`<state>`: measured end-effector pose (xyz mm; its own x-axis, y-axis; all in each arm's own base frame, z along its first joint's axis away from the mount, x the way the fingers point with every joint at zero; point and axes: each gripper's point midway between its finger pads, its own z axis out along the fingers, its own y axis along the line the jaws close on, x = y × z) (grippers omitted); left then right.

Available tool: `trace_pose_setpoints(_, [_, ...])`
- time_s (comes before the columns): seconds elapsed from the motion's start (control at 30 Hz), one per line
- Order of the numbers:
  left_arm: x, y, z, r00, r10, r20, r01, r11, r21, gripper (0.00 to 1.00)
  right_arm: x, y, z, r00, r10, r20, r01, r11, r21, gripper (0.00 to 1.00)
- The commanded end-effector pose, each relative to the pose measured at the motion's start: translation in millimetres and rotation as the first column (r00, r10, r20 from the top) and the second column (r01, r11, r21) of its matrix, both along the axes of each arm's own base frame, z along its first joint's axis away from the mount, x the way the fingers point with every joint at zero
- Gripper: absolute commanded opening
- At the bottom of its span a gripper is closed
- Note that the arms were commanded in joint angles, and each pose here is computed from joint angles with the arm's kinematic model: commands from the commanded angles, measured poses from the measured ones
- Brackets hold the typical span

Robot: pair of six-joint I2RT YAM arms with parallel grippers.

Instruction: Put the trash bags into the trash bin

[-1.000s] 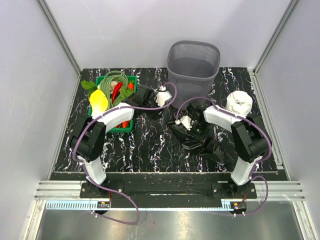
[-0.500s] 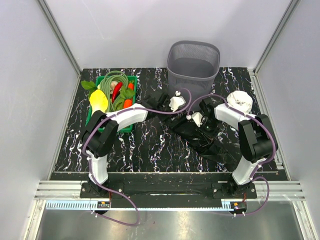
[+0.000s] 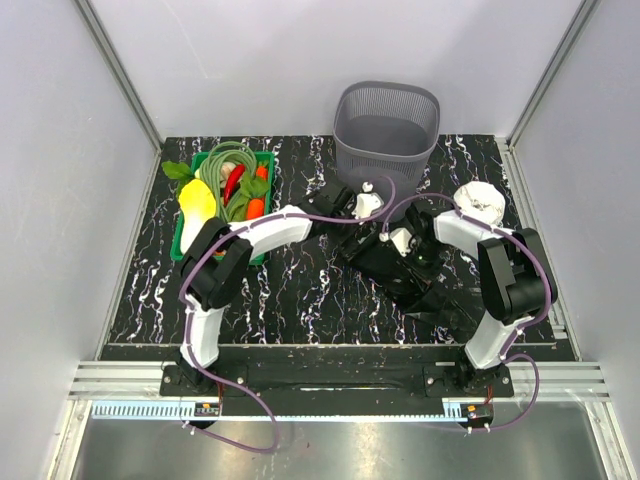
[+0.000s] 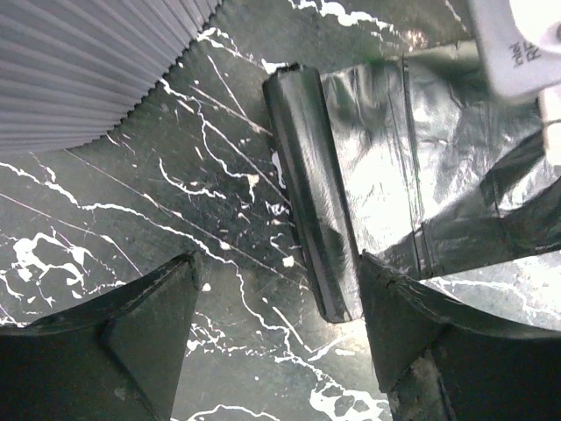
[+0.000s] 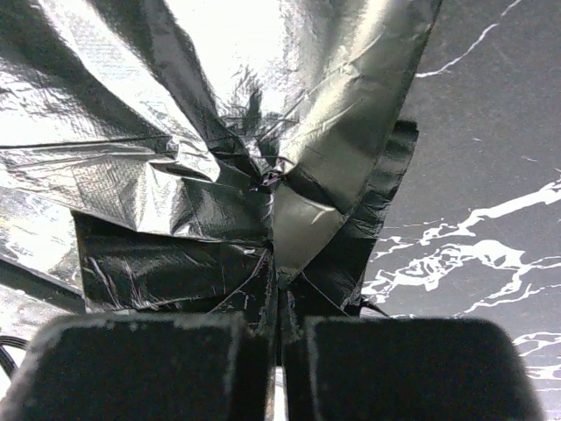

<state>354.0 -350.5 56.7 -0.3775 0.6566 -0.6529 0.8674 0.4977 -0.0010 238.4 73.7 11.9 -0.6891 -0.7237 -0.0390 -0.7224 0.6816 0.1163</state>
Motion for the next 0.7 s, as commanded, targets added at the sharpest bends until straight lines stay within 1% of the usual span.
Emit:
trace_pose_setpoints(0.0, [3,-21,7,0.999,0.039,-0.032,-0.041,0.998,-0.051,0.77,6,-7,-3,1.0,-0.014,0.015,0.014,1.0,-0.008,0.0])
trace_pose_setpoints(0.2, [-3,-31,-10,0.994,0.053,-0.091,-0.057,0.997,-0.047,0.79,10,-9,-4,0.999,-0.036,0.024,0.036,0.999,-0.002,0.0])
trace_pose_setpoints(0.37, [-5,-29,-25,0.993,0.071,-0.094,-0.072,0.997,-0.004,0.79,13,-12,-7,0.998,-0.054,0.026,0.054,0.999,0.005,0.0])
trace_pose_setpoints(0.43, [-4,-25,-30,0.993,0.081,-0.085,-0.08,0.997,0.014,0.76,13,-13,-9,0.998,-0.061,0.024,0.06,0.998,0.008,0.0])
trace_pose_setpoints(0.5, [-1,-19,-32,0.994,0.093,-0.065,-0.09,0.995,0.042,0.71,12,-15,-10,0.998,-0.064,0.022,0.064,0.998,0.007,0.0])
trace_pose_setpoints(0.53, [0,-16,-33,0.993,0.104,-0.056,-0.101,0.993,0.053,0.7,10,-16,-12,0.998,-0.064,0.016,0.064,0.998,0.005,0.0])
trace_pose_setpoints(0.57, [0,-12,-33,0.993,0.106,-0.048,-0.103,0.993,0.061,0.62,9,-18,-12,0.998,-0.065,0.017,0.065,0.998,0.001,0.0])
trace_pose_setpoints(0.67, [-3,-3,-33,0.993,0.108,-0.056,-0.104,0.992,0.067,0.44,9,-20,-12,0.998,-0.065,0.021,0.065,0.998,0.004,0.0])
